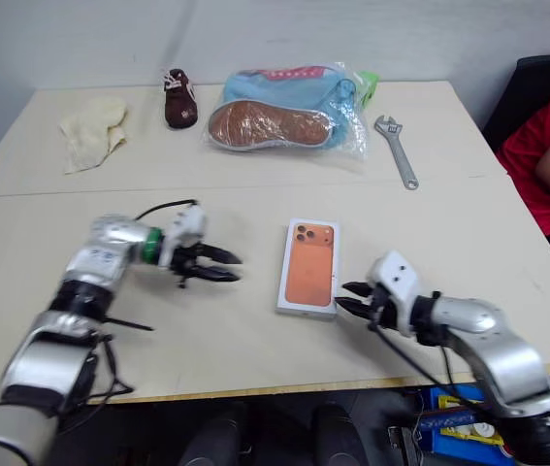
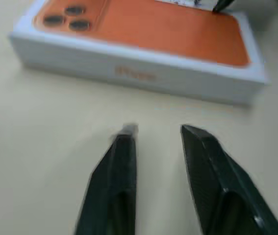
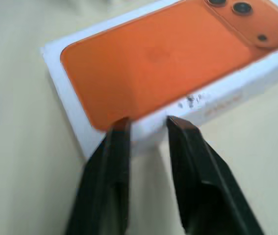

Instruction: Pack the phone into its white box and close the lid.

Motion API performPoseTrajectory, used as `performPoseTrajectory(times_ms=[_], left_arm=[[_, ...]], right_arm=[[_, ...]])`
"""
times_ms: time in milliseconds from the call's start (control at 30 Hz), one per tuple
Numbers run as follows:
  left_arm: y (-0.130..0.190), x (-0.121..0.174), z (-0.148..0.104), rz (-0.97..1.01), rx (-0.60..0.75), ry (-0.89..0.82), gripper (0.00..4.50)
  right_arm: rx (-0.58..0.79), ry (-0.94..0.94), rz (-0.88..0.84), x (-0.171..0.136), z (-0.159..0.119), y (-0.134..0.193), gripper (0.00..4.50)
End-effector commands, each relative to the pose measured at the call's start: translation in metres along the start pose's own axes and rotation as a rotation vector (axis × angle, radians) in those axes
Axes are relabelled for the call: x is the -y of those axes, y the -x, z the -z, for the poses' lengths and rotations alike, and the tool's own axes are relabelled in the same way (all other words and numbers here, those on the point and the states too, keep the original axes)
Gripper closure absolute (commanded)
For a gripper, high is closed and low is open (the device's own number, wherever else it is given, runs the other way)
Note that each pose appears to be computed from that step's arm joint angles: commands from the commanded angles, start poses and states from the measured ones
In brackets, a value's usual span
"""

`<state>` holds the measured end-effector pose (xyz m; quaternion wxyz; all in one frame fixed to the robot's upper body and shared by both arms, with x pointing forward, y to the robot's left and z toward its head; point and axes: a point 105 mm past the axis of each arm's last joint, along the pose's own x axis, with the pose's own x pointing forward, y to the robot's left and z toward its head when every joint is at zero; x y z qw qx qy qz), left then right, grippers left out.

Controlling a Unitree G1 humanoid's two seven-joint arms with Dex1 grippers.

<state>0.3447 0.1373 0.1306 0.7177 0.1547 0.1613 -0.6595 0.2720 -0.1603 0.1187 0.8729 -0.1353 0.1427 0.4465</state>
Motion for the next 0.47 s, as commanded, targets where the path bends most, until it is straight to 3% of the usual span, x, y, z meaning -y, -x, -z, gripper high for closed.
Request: performPoseTrajectory(times_ms=[33, 133, 267, 467], left_arm=[[0.038, 0.028, -0.028, 0.009, 0.081, -0.016, 1.89], [0.088, 0.059, -0.024, -0.09, 0.067, 0.066, 1.03], [0.122, 0.08, -0.02, -0.276, -0.005, 0.063, 0.0], [0.126, 0.089, -0.029, -0.352, 0.05, 0.07, 0.0]], right_arm=[[0.073, 0.068, -0.089, -0.003, -0.032, 0.033, 2.32], [0.069, 0.075, -0.13, 0.008, -0.05, 0.076, 1.4], [0.015, 0.102, -0.095, 0.032, -0.06, 0.121, 0.05], [-0.008, 0.112, -0.048, 0.05, -0.058, 0.142, 0.02]])
